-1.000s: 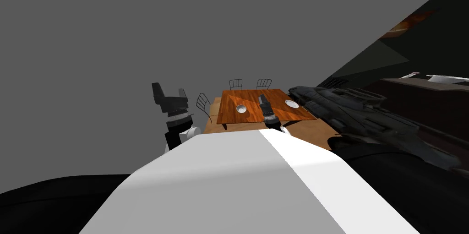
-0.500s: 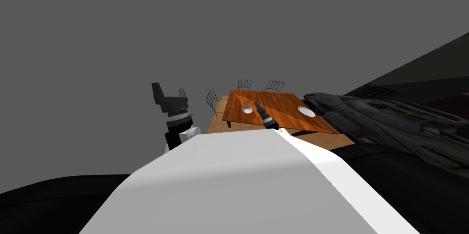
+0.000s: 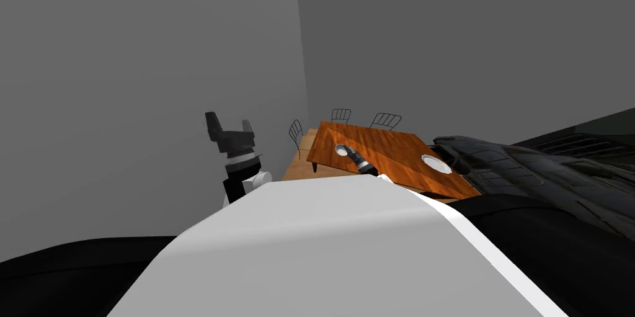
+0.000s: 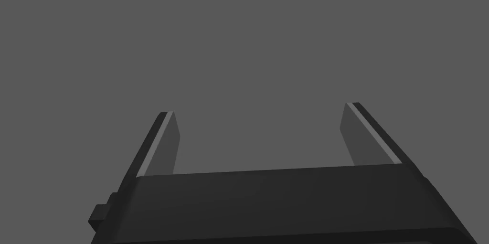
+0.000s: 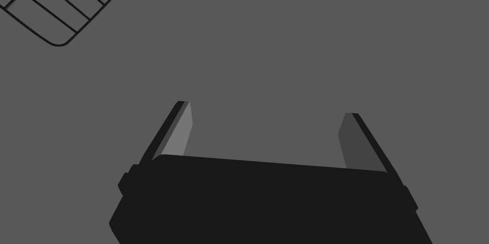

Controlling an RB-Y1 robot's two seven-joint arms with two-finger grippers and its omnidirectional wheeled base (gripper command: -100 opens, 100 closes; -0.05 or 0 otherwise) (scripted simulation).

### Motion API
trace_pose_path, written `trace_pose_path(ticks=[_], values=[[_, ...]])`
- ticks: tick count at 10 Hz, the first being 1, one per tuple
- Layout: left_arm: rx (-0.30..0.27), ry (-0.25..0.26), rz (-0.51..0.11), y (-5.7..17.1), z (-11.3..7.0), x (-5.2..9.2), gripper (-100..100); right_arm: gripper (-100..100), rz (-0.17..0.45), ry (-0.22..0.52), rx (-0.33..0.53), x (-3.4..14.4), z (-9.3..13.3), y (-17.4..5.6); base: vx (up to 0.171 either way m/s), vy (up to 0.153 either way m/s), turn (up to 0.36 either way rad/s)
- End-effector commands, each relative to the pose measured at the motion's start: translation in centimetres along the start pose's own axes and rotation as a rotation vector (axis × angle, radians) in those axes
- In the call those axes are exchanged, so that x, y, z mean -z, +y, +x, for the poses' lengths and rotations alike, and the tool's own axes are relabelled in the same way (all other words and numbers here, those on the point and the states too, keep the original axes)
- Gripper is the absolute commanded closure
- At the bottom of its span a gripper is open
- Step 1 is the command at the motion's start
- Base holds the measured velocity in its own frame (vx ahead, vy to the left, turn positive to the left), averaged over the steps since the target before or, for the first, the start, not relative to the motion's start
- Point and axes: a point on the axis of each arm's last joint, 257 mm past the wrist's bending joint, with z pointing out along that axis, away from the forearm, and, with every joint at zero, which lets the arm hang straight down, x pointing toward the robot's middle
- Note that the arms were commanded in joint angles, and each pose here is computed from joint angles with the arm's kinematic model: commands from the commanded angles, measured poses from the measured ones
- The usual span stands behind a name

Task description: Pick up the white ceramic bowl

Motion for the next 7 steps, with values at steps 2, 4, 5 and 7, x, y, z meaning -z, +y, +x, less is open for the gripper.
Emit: trace_pose_path(ticks=[2, 4, 5, 7], values=[[0.0, 0.0, 0.0, 0.0, 0.0, 0.0, 0, -100, 0.096, 0.083, 0.084, 1.7, 2.5, -4.3, -0.02, 0.025, 0.253], [0.0, 0.0, 0.0, 0.0, 0.0, 0.0, 0, -100, 0.147, 0.13, 0.139, 2.6, 3.4, -6.9, -0.016, 0.022, 0.22], [0.0, 0.0, 0.0, 0.0, 0.0, 0.0, 0, -100, 0.167, 0.141, 0.136, 3.1, 3.9, -7.8, -0.014, 0.017, 0.15], [0.0, 0.0, 0.0, 0.0, 0.0, 0.0, 0, -100, 0.204, 0.18, 0.195, 3.9, 4.3, -9.8, -0.008, 0.017, 0.122]])
